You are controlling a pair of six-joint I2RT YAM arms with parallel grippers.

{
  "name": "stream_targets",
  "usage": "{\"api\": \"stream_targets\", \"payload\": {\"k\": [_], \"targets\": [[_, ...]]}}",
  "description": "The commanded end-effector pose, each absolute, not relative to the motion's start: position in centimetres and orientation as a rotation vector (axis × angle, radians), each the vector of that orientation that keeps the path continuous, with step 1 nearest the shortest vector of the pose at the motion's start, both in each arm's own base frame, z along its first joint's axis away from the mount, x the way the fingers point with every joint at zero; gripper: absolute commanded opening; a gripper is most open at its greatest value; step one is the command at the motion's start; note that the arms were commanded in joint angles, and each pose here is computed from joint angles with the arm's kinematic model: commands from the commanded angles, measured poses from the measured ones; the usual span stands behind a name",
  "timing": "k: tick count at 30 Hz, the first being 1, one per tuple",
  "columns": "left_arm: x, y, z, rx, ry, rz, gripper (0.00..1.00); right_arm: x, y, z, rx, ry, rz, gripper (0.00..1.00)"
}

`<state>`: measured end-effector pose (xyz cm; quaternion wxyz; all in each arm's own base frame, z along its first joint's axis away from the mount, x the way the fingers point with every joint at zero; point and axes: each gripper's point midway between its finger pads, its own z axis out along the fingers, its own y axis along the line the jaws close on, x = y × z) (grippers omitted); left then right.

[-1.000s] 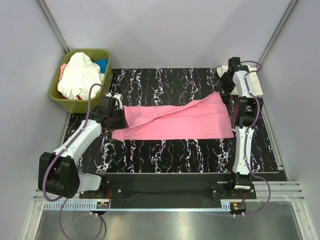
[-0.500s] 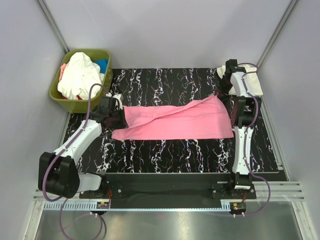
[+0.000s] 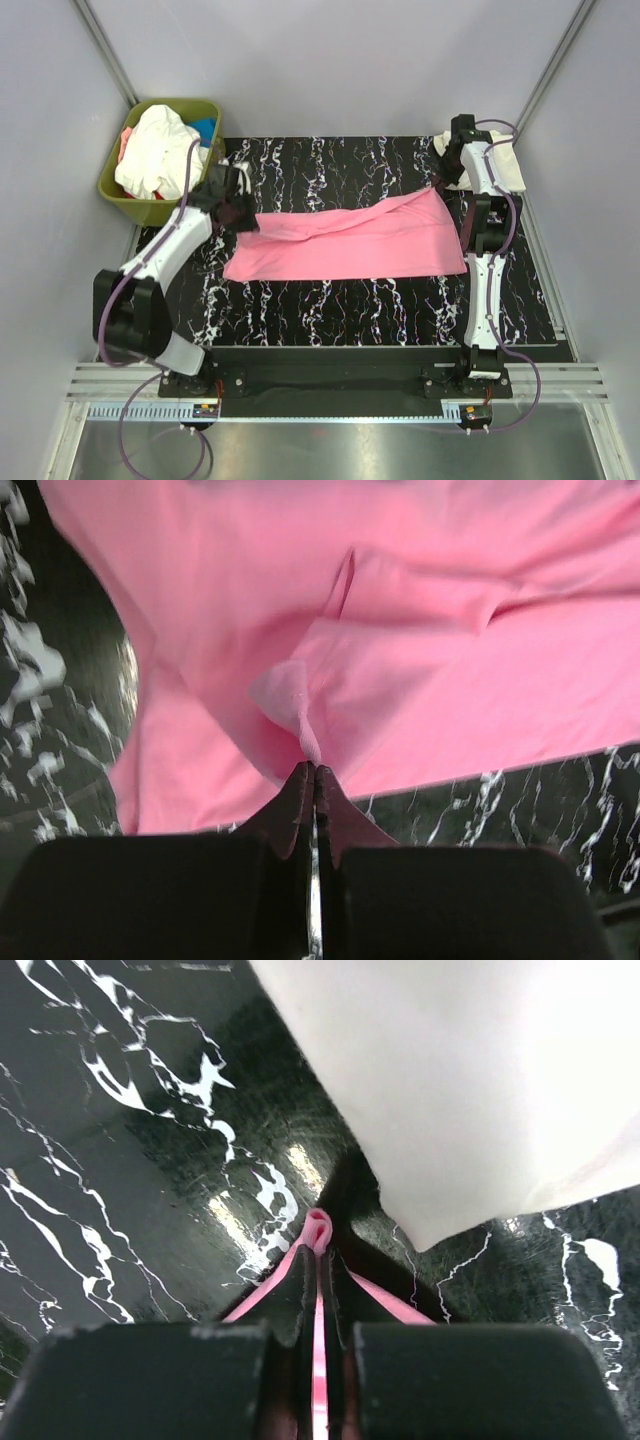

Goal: Fold and stack the t-shirts
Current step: Fold the tshirt

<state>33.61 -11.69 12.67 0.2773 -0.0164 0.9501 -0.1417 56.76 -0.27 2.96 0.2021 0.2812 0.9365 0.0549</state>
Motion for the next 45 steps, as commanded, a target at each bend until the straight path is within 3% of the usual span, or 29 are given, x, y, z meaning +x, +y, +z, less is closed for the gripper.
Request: {"api": "stream_targets", "payload": {"k": [1, 13, 24, 34, 45], "targets": [[39.6, -12.2, 18.3, 0.003, 2.389, -0.341, 0.0, 58.5, -1.1, 7.7, 0.718, 2.5, 0.122, 0.0], [50.8, -12.3, 23.4, 0.104, 2.25, -0.232, 0.0, 60.0, -2.9, 12.9, 0.72, 2.368, 0.23, 0.0], [57.5, -12.7, 24.3, 0.207, 2.125, -0.156, 0.0, 60.0, -3.5, 11.5, 0.75, 2.387, 0.255, 0.0], [56.3, -12.6, 21.6, 0.238, 2.178, -0.146, 0.0, 59.4, -3.8, 10.6, 0.781, 2.411, 0.274, 0.0], [50.9, -10.2, 21.0, 0.201, 2.195, -0.073, 0.0, 55.9, -4.0, 10.0, 0.814, 2.436, 0.233, 0.0]]}}
